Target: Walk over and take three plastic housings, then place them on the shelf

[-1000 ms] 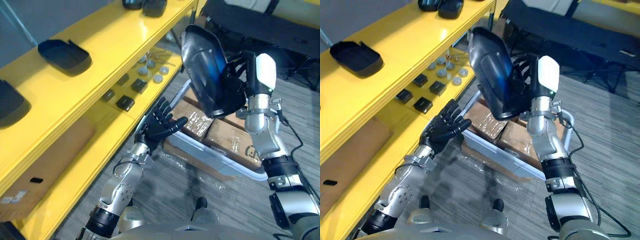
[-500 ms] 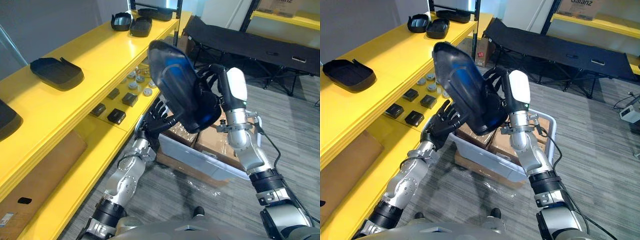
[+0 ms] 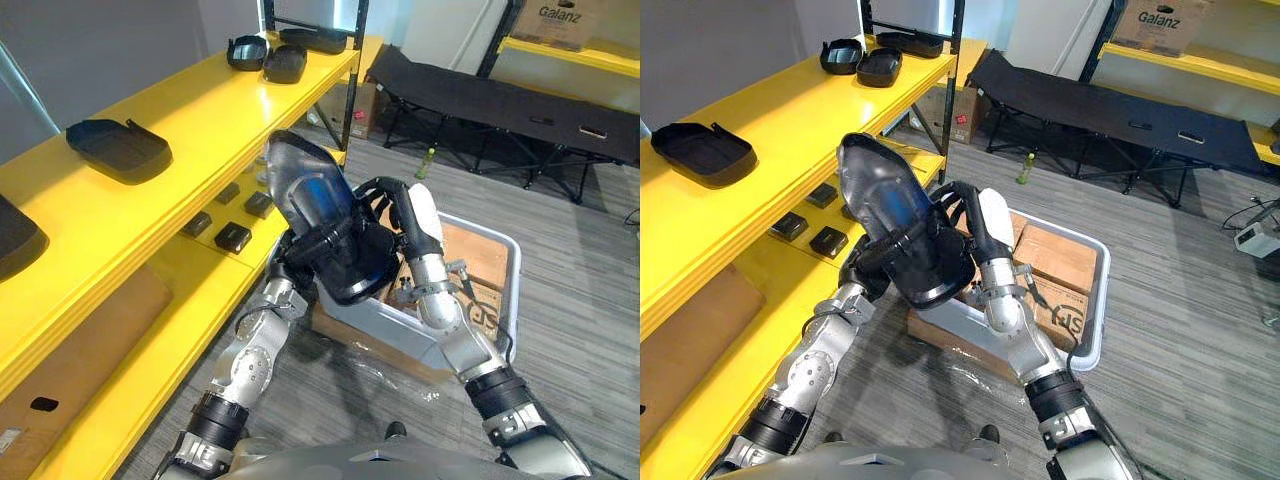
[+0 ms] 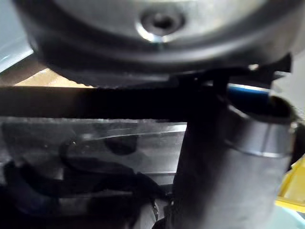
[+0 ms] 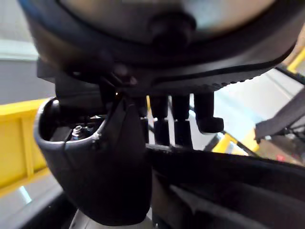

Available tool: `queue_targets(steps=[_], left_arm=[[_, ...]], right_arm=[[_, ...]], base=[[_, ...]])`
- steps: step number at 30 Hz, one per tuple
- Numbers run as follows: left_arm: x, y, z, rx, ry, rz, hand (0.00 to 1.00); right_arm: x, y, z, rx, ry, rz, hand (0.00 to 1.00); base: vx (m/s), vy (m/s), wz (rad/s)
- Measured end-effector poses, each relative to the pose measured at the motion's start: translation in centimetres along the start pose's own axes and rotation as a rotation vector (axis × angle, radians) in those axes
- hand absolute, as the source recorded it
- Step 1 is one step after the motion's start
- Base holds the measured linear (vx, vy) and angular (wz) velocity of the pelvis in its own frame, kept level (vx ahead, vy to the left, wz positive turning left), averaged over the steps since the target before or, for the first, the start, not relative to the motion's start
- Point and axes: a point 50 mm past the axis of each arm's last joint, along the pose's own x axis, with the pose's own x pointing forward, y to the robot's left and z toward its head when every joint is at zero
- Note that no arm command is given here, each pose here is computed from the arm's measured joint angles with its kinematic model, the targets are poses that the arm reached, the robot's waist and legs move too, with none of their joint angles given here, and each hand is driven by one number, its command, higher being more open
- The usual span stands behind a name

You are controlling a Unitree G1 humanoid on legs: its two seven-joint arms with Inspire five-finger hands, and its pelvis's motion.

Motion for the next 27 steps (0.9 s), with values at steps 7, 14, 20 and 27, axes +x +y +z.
queue_targets(steps=[7, 14, 20, 27], left_arm=[[0.1, 0.7, -0.4, 0.028, 0.015, 0.009, 0.0], [0.0, 0.8, -0.6, 0.096, 0.024, 0.008, 0.0], [0.0, 0.7, -0.7, 0.097, 0.039, 0.004, 0.0], [-0.1, 0.7, -0.5, 0.144, 0.025, 0.052, 0.0]], right_arm=[[-1.0, 1.3, 0.6, 0.083, -0.012, -0.019, 0.0], [-1.9, 1.7, 0.5, 0.104, 0.008, -0.052, 0.0], [-2.5, 2.2, 0.6, 0.124, 0.02, -0.058, 1.0], [-3.7, 2.7, 0.0, 0.149, 0.084, -0.047, 1.0]], base=[[0.0, 0.0, 0.0], [0.0, 0.0, 0.0], [0.0, 0.0, 0.0], [0.0, 0.0, 0.0]])
